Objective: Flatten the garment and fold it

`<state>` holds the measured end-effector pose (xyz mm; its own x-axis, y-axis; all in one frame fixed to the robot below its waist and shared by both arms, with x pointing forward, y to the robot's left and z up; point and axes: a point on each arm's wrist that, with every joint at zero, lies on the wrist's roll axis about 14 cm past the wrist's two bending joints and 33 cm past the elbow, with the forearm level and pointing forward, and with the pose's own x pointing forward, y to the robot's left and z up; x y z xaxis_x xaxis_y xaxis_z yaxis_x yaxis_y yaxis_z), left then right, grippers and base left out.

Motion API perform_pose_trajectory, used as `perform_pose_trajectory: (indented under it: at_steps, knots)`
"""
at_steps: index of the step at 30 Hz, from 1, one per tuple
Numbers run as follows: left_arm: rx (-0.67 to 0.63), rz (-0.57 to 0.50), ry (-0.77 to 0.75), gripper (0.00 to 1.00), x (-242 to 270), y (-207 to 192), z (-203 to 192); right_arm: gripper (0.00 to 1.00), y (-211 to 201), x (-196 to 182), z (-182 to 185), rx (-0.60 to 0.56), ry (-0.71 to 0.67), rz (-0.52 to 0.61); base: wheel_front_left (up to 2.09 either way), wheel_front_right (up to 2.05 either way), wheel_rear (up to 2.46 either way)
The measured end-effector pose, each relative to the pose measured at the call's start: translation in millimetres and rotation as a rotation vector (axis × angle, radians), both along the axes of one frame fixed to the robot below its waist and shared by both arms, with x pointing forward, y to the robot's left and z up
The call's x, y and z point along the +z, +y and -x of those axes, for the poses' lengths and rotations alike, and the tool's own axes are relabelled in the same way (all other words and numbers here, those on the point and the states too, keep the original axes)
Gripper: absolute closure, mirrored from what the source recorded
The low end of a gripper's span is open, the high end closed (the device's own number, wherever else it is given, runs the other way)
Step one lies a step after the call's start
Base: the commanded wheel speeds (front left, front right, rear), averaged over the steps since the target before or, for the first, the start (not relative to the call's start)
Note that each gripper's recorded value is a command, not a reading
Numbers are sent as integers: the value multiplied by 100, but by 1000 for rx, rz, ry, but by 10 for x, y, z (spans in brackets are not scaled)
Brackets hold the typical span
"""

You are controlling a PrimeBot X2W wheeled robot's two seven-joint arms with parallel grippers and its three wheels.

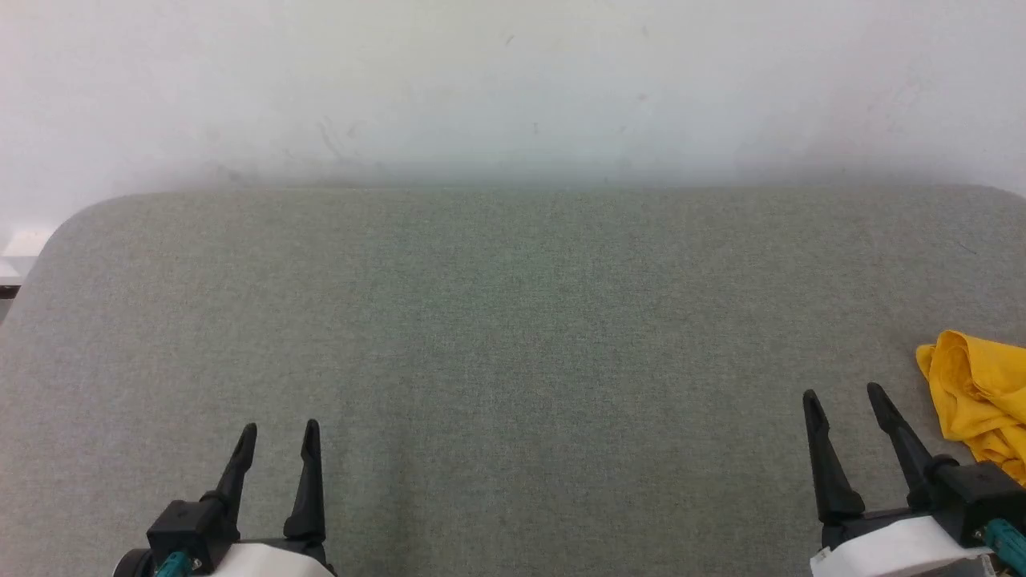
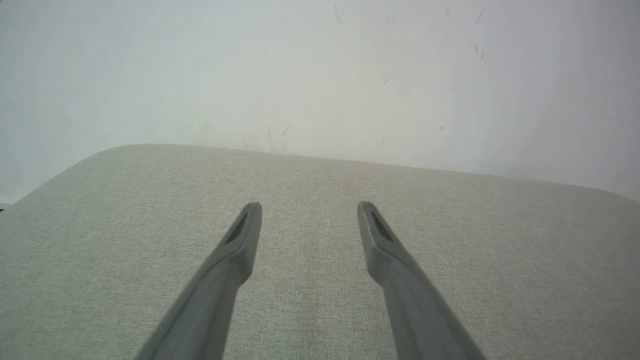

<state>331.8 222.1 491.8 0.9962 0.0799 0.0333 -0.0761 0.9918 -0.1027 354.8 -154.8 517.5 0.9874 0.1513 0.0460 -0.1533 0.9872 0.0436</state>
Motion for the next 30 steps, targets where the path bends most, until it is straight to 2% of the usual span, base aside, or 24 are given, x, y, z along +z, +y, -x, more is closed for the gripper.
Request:
perform_pose_trajectory:
  at_steps: [12, 13, 30]
  knots:
    - [-20, -17, 3, 0, -3, -59, -40, 0, -14, -97, 29, -7, 31, -23, 0, 0, 0]
    - [-21, -18, 2, 100, -2, -63, -44, 100, -15, -110, 33, -7, 35, -25, 0, 0, 0]
    - [-33, -21, 22, 100, -21, -98, -59, 100, -30, -106, 33, -12, 39, -18, 0, 0, 0]
